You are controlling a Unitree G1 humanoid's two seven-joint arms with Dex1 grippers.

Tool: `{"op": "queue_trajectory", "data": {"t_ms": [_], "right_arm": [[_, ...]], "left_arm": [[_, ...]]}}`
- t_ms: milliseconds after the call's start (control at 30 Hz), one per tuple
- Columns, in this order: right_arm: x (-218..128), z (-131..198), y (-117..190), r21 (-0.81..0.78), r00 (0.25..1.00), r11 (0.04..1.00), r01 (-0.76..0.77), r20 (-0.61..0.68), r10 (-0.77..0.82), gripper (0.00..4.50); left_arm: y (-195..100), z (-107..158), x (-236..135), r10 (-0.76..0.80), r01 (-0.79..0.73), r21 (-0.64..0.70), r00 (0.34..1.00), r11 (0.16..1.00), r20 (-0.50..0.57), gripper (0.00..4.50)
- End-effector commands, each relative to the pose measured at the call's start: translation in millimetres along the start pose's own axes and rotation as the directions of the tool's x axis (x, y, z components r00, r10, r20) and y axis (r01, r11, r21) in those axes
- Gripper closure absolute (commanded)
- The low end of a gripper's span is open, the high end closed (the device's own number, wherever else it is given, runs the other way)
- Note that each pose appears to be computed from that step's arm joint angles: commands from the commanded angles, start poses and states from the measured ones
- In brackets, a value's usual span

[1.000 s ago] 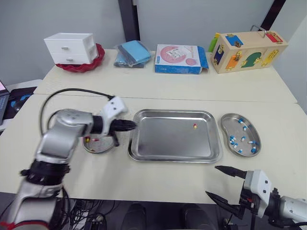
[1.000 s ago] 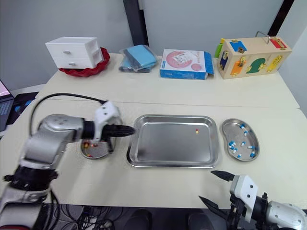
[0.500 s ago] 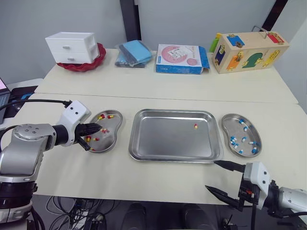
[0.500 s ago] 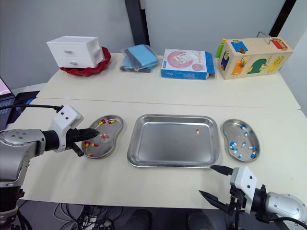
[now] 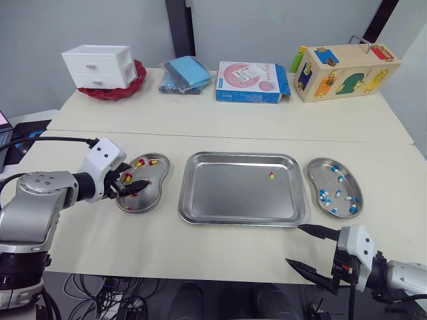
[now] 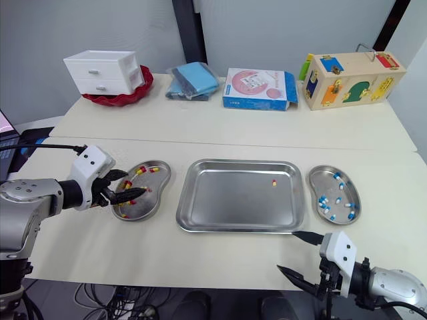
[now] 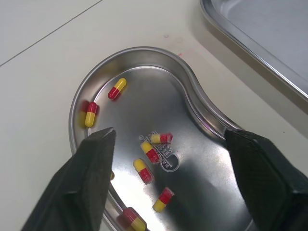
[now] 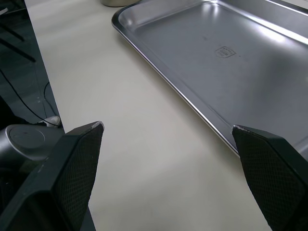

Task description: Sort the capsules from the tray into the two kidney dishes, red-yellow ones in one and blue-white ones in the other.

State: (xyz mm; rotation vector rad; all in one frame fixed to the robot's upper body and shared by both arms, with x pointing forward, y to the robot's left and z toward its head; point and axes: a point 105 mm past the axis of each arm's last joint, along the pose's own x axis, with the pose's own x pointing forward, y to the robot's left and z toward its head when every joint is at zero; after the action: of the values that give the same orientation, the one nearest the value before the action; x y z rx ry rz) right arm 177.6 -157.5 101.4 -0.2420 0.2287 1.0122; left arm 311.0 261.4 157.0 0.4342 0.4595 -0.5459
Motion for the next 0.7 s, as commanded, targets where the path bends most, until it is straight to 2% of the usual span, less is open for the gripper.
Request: {"op": "queue_trajectory", "data": {"t_ms": [33, 333, 567, 700], "right_arm": [[-2, 9, -1, -0.029, 1.0, 1.0, -0.009, 0.02, 0.009, 0.0], [-3, 6, -2, -0.03, 1.0, 0.999, -0.014, 0.01, 0.014, 0.0], [-7, -1, -3, -0.025, 1.0, 1.0, -0.009, -0.002, 0.009, 0.0], [-15, -2, -9, -0.021, 1.0, 1.0, 0.013, -0.008, -0.013, 0.0]], "left_arm": [[2, 6, -6, 0.017, -0.017, 0.026, 1.0, 1.0, 0.015, 0.03], [-2, 4, -8, -0.007, 0.008, -0.019, 0.999, 1.0, 0.05, 0.03], [0, 7, -20, -0.05, 0.08, -0.16, 0.983, 0.984, 0.179, 0.03], [-8, 2, -42, -0.144, 0.226, -0.282, 0.948, 0.933, 0.283, 0.03]]}}
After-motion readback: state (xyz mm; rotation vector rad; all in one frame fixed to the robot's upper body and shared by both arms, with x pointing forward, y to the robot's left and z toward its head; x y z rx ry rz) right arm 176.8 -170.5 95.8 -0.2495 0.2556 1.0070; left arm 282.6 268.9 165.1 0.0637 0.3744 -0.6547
